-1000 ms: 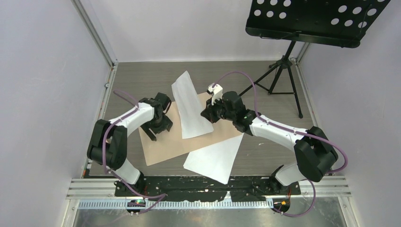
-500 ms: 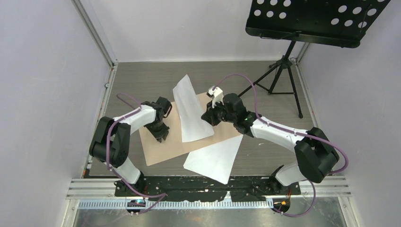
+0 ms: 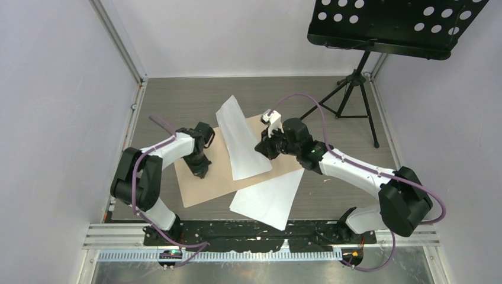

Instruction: Put the files into the folder

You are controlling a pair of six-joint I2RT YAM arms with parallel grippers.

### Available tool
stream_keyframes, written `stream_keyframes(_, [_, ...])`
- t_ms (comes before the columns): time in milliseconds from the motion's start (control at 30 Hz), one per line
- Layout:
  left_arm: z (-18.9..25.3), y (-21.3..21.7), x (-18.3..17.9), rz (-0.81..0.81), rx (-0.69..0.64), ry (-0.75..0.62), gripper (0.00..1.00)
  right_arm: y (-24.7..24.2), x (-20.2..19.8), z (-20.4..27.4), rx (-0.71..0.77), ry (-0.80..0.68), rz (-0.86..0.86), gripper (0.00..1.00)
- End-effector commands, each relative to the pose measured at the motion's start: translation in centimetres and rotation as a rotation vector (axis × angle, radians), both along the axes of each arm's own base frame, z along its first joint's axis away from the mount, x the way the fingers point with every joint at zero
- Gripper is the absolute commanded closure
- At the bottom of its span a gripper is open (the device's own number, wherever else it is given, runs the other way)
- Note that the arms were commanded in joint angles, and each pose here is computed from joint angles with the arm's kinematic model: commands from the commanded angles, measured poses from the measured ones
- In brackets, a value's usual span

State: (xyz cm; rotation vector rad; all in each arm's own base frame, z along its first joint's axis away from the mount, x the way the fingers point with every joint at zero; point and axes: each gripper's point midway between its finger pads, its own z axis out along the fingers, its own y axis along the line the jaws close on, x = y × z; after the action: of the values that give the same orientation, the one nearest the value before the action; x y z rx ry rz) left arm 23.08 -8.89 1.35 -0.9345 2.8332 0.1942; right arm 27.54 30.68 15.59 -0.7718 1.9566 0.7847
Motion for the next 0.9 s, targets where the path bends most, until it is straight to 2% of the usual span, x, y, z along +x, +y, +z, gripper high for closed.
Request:
stream_keyframes(0, [-1.2,-1.7,0.0,-0.082,-0.076,0.003,1.0,1.4,-0.8,3.0,0.045,-0.072,0.101,0.94])
stream_keyframes(600, [1.4,-3.7,2.5,-0.231,-0.171,-0.097,1.0,6.2,0.0,0.5,0.018,0.009,0.221,0.94])
stream_keyframes(867, [2.8,-3.7,3.1,-0.284,-0.181,-0.136,1.0,5.1,2.6,1.3,-0.009,-0.029,0.157,0.94])
